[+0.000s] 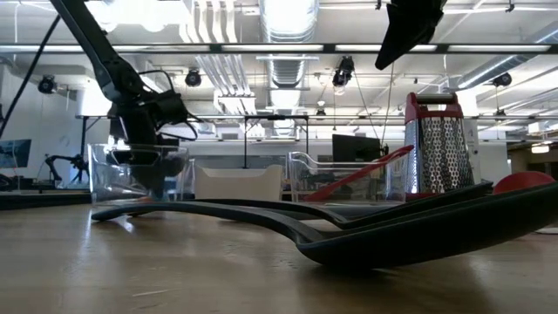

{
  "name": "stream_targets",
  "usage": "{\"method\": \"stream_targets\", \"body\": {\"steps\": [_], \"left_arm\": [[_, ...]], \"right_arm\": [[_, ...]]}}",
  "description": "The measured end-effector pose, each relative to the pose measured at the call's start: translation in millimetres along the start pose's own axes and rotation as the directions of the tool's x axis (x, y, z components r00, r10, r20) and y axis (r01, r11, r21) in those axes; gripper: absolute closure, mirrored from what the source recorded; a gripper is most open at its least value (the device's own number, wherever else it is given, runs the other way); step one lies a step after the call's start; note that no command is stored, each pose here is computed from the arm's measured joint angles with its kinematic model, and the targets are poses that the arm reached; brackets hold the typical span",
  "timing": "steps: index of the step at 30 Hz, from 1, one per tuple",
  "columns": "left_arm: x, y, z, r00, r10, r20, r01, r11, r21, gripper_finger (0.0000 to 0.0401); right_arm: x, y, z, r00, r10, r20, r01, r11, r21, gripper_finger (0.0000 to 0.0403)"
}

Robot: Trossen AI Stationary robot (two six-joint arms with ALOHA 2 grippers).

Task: Pick & Place Kitchen Items
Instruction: Put the blue spatula into the left transparent bin, then put the red serving spoon into the right transparent bin

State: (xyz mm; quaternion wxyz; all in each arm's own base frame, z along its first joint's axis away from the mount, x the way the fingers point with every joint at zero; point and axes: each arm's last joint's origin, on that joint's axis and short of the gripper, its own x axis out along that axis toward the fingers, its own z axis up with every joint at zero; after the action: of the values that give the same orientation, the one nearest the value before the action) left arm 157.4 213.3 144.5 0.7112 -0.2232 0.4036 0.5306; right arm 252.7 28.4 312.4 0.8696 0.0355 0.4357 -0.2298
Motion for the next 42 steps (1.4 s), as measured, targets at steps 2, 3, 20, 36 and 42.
{"method": "stream_targets", "body": {"steps": [2, 3, 20, 36, 42], "left_arm": [[1, 0, 0, 1.0, 0.005, 0.0, -0.005, 1.0, 0.001, 0.0363], [1, 0, 0, 1.0, 0.006, 0.001, -0.006, 1.0, 0.002, 0.0363], [-19, 2, 11, 0.997, -0.041, 0.062, 0.036, 0.996, 0.08, 0.0227], [-144, 18, 69, 0.898, -0.257, 0.357, 0.248, 0.966, 0.07, 0.0218], [-192, 11, 65, 0.703, -0.558, 0.441, 0.516, 0.827, 0.223, 0.0218]], "right_arm": [[0, 0, 0, 1.0, 0.0, 0.0, 0.0, 1.0, 0.0, 0.0364], [0, 0, 0, 1.0, 0.0, 0.0, 0.0, 1.0, -0.001, 0.0364], [0, 0, 0, 1.0, -0.001, -0.003, 0.001, 1.0, -0.002, 0.0364], [0, 0, 0, 1.0, -0.001, -0.003, 0.001, 1.0, -0.002, 0.0364], [0, 0, -3, 0.999, 0.029, -0.041, -0.027, 0.998, 0.062, 0.0364]]}}
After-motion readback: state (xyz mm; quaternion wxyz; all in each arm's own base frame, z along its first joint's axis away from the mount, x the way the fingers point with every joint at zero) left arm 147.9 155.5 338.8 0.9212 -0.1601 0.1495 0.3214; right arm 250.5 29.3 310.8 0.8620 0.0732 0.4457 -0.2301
